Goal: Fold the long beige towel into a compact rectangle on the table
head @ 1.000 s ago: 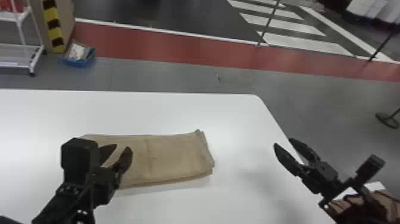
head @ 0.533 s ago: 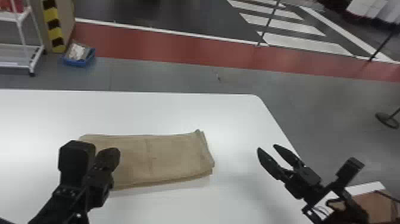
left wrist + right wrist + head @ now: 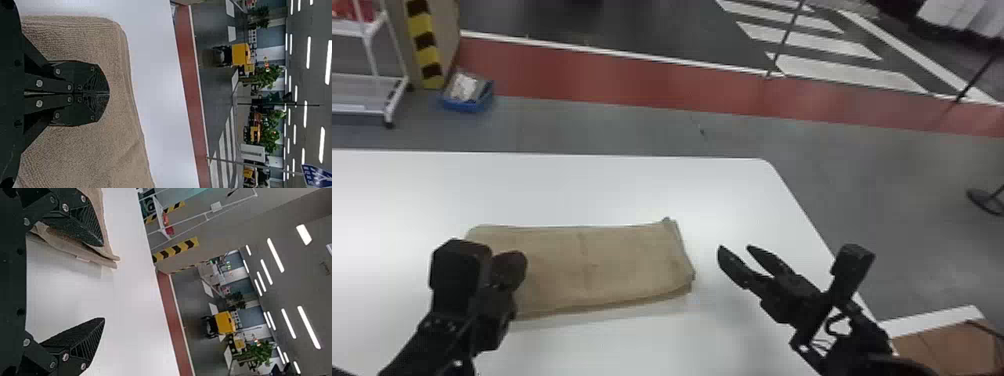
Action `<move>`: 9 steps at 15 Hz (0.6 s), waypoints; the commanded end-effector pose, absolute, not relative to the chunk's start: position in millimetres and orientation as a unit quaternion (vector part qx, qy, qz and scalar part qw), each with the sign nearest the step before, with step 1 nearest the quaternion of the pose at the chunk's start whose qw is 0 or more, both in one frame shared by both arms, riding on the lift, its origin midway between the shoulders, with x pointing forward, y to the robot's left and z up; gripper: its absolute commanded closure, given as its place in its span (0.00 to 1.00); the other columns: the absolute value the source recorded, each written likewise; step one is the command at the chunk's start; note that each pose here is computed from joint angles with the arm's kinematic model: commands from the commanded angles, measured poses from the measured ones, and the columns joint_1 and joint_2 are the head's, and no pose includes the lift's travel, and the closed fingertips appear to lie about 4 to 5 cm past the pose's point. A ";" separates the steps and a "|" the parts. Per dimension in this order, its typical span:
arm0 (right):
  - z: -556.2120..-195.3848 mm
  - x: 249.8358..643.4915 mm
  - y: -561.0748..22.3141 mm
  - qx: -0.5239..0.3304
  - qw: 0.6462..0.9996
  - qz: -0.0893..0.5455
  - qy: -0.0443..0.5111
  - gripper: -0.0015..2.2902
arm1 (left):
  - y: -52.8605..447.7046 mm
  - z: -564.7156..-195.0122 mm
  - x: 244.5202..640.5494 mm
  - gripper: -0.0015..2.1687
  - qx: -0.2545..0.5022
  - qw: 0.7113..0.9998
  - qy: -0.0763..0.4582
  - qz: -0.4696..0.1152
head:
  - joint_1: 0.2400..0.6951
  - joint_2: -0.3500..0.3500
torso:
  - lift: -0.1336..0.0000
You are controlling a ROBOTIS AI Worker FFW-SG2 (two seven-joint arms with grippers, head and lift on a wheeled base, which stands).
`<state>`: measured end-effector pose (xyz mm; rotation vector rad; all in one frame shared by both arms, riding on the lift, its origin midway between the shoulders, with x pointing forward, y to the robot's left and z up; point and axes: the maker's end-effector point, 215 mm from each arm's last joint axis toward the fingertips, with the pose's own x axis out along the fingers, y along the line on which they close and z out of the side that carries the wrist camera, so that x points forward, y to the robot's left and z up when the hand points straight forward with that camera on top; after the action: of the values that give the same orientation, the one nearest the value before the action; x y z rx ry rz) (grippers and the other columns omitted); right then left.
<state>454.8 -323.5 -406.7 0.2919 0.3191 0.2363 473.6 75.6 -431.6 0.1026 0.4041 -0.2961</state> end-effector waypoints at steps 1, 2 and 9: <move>-419.3 467.5 -298.5 0.142 0.961 0.124 0.203 0.11 | 74.1 -432.6 472.6 0.88 0.051 0.967 0.201 -0.148 | 1.00 0.08 | 0.07; -424.5 472.7 -290.9 0.146 0.956 0.124 0.223 0.11 | 73.7 -434.5 470.7 0.88 0.051 0.966 0.203 -0.149 | 1.00 0.09 | 0.07; -438.1 473.0 -267.0 0.171 0.922 0.109 0.329 0.11 | 74.5 -442.6 462.6 0.88 0.050 0.964 0.211 -0.153 | 1.00 0.16 | 0.07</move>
<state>474.4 -272.8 -441.4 0.3411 0.6514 0.2173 463.6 74.3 -441.8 0.1027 0.4257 -0.3098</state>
